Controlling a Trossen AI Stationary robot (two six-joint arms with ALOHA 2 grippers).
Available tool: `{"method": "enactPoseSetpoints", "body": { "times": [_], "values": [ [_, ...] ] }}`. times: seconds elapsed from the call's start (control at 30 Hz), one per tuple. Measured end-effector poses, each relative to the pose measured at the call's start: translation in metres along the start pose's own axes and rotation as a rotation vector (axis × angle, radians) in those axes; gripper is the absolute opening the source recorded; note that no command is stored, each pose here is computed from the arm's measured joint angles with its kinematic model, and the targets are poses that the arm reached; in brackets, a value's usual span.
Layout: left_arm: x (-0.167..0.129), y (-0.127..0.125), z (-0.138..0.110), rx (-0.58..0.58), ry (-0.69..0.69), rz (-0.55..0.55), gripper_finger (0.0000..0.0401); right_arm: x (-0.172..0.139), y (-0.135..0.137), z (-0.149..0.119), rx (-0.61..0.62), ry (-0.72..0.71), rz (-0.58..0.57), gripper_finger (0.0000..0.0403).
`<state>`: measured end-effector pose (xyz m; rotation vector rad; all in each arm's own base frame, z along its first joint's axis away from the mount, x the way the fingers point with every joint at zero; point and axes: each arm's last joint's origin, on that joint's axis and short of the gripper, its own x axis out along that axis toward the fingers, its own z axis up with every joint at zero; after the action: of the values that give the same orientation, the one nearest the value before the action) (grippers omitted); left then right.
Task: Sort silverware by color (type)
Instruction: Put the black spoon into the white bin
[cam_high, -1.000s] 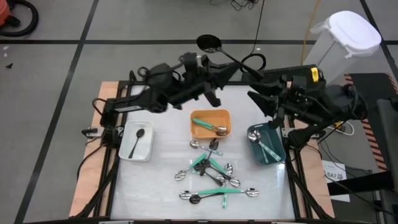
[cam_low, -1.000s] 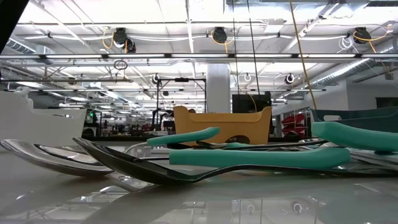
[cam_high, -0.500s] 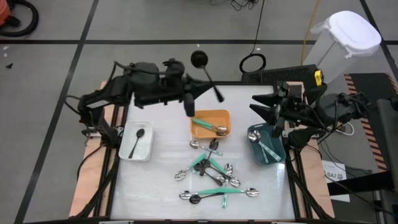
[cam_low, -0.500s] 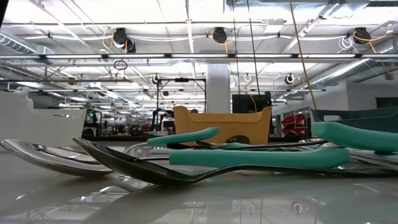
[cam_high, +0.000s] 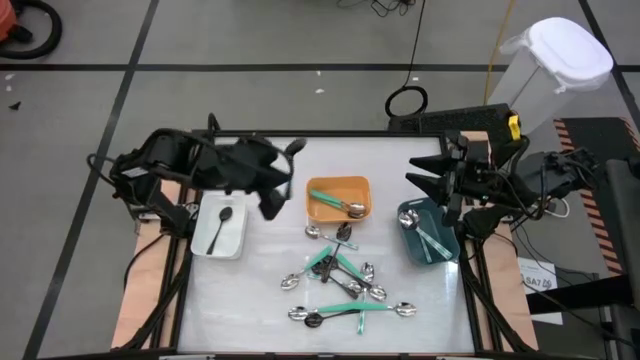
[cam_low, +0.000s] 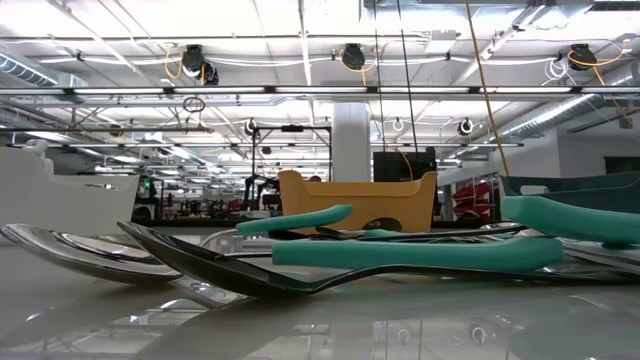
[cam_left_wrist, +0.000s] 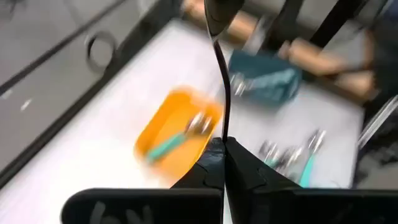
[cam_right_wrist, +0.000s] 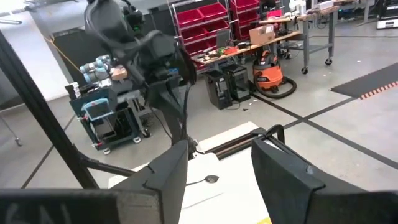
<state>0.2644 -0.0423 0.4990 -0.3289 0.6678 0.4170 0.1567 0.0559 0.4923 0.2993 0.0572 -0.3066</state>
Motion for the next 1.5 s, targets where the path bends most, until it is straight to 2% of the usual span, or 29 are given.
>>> {"method": "enactPoseSetpoints", "body": {
  "times": [0.1, 0.23, 0.43, 0.6, 0.77, 0.93, 1.13, 1.37, 1.5],
  "values": [
    [-0.005, 0.001, -0.011, 0.007, 0.073, 0.028, 0.0, 0.0, 0.001, 0.0, 0.0, 0.009, 0.021, 0.0173],
    [-0.011, 0.002, -0.017, -0.001, 0.095, -0.006, 0.0, 0.001, 0.001, -0.001, -0.002, 0.012, 0.023, 0.0173],
    [-0.012, 0.021, -0.04, -0.036, 0.187, 0.025, 0.0, 0.0, 0.003, -0.002, 0.013, 0.025, 0.055, 0.0173],
    [-0.009, 0.046, -0.08, -0.108, 0.319, 0.047, 0.0, -0.004, 0.007, -0.003, 0.02, 0.034, 0.085, 0.0172],
    [-0.014, 0.08, -0.127, -0.293, 0.367, 0.054, 0.0, -0.007, 0.011, -0.004, 0.022, 0.041, 0.113, 0.0171],
    [0.0, 0.104, -0.173, -0.453, 0.421, 0.074, 0.0, -0.007, 0.012, -0.005, 0.026, 0.045, 0.118, 0.0171],
    [0.028, 0.116, -0.214, -0.531, 0.502, 0.179, 0.0, -0.003, 0.015, -0.008, 0.037, 0.053, 0.111, 0.0171],
    [0.063, 0.115, -0.25, -0.534, 0.75, 0.255, 0.0, 0.005, 0.022, -0.014, 0.037, 0.073, 0.096, 0.0171],
    [0.073, 0.114, -0.257, -0.482, 0.799, 0.291, 0.0, 0.012, 0.027, -0.019, 0.042, 0.083, 0.077, 0.0171]
  ]
}}
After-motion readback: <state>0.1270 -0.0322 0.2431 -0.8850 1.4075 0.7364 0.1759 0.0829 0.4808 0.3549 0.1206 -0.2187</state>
